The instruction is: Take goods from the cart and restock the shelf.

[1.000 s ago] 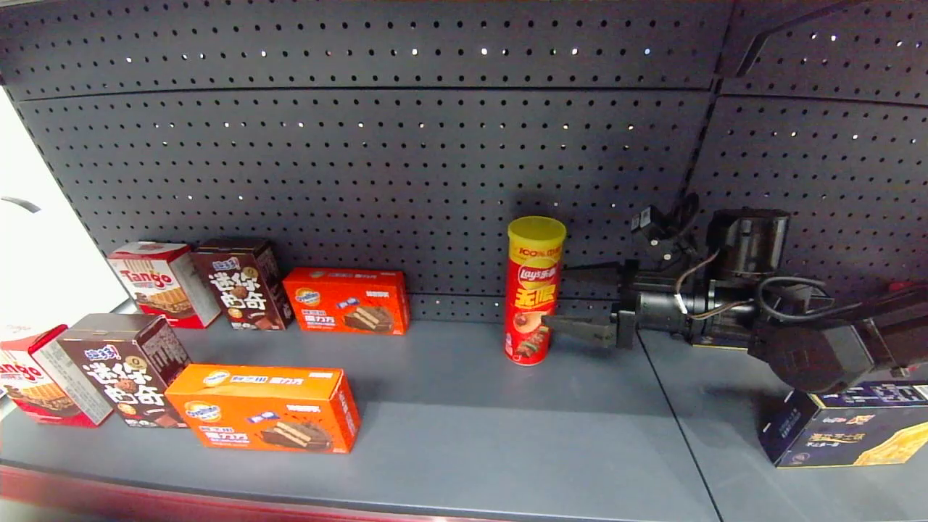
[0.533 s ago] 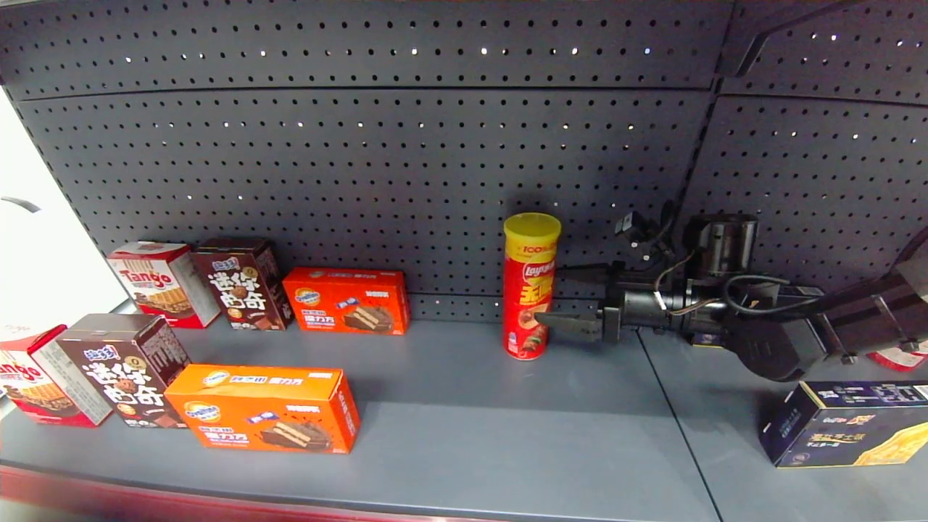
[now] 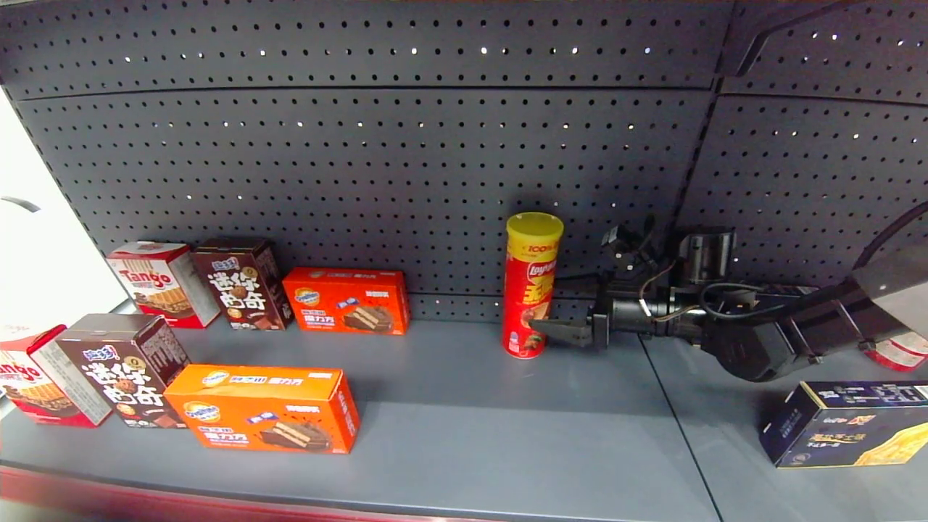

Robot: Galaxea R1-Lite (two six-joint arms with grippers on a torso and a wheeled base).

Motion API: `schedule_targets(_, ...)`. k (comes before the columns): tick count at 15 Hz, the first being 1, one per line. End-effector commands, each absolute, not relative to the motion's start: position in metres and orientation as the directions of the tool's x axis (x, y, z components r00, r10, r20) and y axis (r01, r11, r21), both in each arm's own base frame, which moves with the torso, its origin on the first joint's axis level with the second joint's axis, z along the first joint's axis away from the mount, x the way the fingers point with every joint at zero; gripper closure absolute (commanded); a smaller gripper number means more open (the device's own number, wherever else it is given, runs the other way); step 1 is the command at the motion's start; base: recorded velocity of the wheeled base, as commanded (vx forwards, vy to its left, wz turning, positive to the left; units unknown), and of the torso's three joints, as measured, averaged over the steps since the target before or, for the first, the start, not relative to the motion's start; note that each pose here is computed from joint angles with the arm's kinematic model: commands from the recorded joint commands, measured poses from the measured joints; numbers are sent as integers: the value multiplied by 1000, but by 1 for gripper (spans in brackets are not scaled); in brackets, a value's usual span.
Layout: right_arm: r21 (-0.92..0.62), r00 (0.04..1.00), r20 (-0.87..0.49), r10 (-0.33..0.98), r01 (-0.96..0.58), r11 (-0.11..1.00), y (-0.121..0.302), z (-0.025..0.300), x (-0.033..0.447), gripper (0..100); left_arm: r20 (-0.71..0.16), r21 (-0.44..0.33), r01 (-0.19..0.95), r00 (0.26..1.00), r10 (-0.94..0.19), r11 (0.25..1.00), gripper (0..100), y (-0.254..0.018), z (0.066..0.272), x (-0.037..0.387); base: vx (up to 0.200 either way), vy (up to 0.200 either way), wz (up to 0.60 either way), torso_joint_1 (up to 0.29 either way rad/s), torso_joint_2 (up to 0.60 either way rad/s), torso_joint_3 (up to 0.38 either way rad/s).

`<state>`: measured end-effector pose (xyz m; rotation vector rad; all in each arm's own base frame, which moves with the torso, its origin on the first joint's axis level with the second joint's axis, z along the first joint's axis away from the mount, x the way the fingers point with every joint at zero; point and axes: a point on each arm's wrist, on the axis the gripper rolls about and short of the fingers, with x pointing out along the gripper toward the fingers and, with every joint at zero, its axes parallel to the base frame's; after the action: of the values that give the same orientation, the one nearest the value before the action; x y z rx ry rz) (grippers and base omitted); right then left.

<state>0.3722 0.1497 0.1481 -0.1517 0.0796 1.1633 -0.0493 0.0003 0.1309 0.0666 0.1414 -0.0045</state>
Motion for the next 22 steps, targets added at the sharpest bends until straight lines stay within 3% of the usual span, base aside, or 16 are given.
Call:
schedule_targets(1,-77,393,-142,909,-920,385,151,144,374,0,-141,66,8,990,2,998,100,0,131,-49,0,0,0,0,0,0)
schedule_targets(15,-88,339,-136,931,-940,329,161,151,334,0,-135,66,6,991,3,998,100,0,126,-51,0,0,0,0,0,0)
schedule_targets(22,-70,403,-155,902,-915,397,143,135,358,0,-125,65,4,992,5,998,100,0,125,-52,0,0,0,0,0,0)
